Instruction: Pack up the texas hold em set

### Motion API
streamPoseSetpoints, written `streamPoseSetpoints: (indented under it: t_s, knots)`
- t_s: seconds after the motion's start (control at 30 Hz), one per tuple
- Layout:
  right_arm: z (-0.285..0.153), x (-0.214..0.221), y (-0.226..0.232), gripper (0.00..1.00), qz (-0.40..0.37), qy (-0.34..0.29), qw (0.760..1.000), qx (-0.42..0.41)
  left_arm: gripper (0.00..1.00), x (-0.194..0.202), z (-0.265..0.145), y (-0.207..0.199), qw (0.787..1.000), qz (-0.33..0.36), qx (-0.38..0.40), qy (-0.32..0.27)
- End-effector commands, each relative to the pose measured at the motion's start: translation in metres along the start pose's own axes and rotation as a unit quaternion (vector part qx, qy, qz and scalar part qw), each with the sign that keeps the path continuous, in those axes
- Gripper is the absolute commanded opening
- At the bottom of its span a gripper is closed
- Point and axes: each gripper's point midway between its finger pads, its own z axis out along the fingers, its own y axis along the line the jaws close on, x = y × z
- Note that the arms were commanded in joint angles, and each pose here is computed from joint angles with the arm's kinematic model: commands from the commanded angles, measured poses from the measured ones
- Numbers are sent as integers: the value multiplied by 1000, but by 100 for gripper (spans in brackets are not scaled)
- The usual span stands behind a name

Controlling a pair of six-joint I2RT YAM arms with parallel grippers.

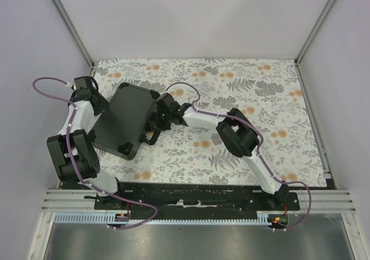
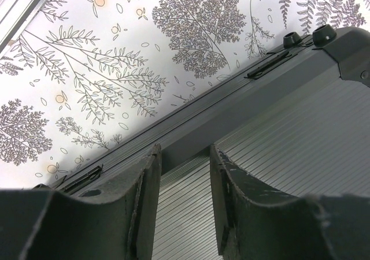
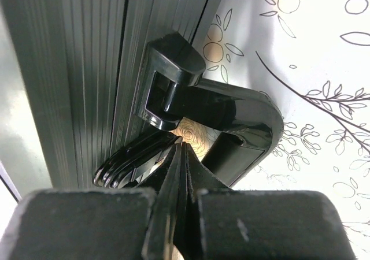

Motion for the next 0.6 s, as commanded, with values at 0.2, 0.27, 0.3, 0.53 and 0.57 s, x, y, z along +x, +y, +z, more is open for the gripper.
streamPoseSetpoints:
  t_s: [0.2,0.27,0.3,0.53,0.57]
  knots:
    - [-32,-37,0,0,-82,-115,989,47,47,59,-33,6,989,10,-24,147]
    - [-60,-49,7,4,-97,-126,986,56,53,37,-44,-3,993,9,-11,118]
    - [-77,-54,13,14,-108,-131,984,56,56,25,-51,-9,995,9,-1,102]
    - [-201,-62,-27,61,-158,-168,961,153,78,-15,-119,-40,994,51,81,49]
    - [-223,-63,-34,67,-153,-176,959,159,79,-12,-129,-44,992,54,98,49]
